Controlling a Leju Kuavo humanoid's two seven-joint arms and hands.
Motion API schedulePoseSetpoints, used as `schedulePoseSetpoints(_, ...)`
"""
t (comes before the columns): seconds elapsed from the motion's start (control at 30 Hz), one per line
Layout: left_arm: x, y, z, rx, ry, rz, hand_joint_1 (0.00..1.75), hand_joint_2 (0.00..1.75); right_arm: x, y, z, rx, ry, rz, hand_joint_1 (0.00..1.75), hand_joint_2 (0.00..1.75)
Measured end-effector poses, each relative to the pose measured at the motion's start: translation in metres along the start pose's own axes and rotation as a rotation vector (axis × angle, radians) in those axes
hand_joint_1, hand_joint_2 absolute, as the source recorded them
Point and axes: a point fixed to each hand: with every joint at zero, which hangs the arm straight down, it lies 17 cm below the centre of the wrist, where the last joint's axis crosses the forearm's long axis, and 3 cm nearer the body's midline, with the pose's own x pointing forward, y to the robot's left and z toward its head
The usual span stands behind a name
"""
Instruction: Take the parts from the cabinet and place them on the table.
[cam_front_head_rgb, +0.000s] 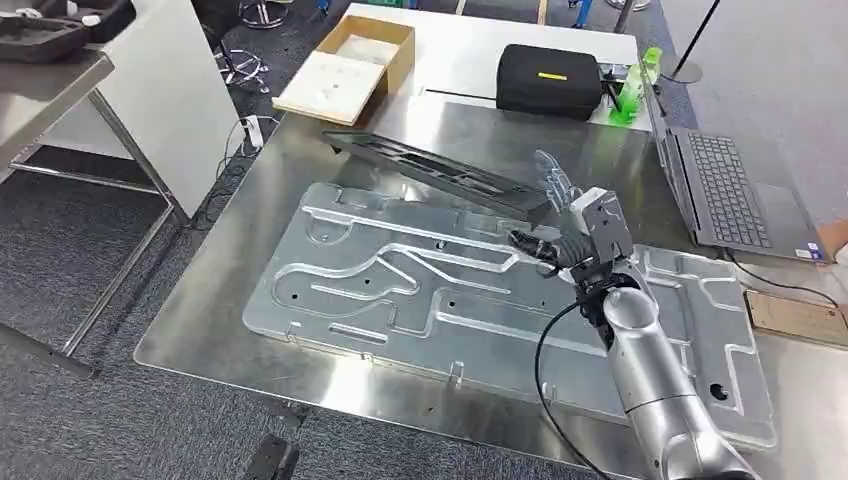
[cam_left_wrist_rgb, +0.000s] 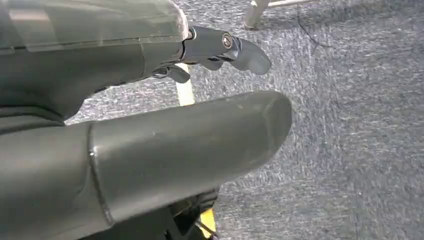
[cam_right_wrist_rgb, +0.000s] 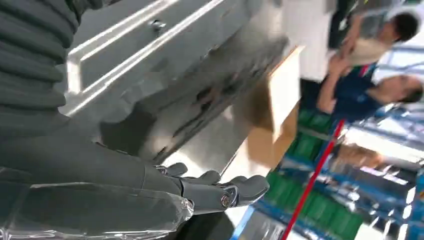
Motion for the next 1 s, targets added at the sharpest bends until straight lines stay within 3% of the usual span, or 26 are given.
schedulePoseSetpoints(0.43,0.000,0.003,0.000,0.010,0.000,0.004,0.00,0.00,0.008,0.016,-0.007,0.030,-0.014,-0.004,0.00,0.00)
schedulePoseSetpoints(0.57,0.002,0.006,-0.002,0.017,-0.003,0.002,0.00,0.00,0.026,0.008,-0.008,-0.030,-0.099,0.058,0.00,0.00)
schedulePoseSetpoints(0.83,0.003,0.007,-0.003,0.020,-0.006,0.001,0.00,0.00,0.036,0.011,-0.002,-0.047,-0.144,0.080,0.00,0.00)
schedulePoseSetpoints(1.0,0.003,0.006,-0.003,0.017,-0.004,-0.008,0.00,0.00,0.071,0.016,0.008,-0.104,-0.293,0.264,0.00,0.00)
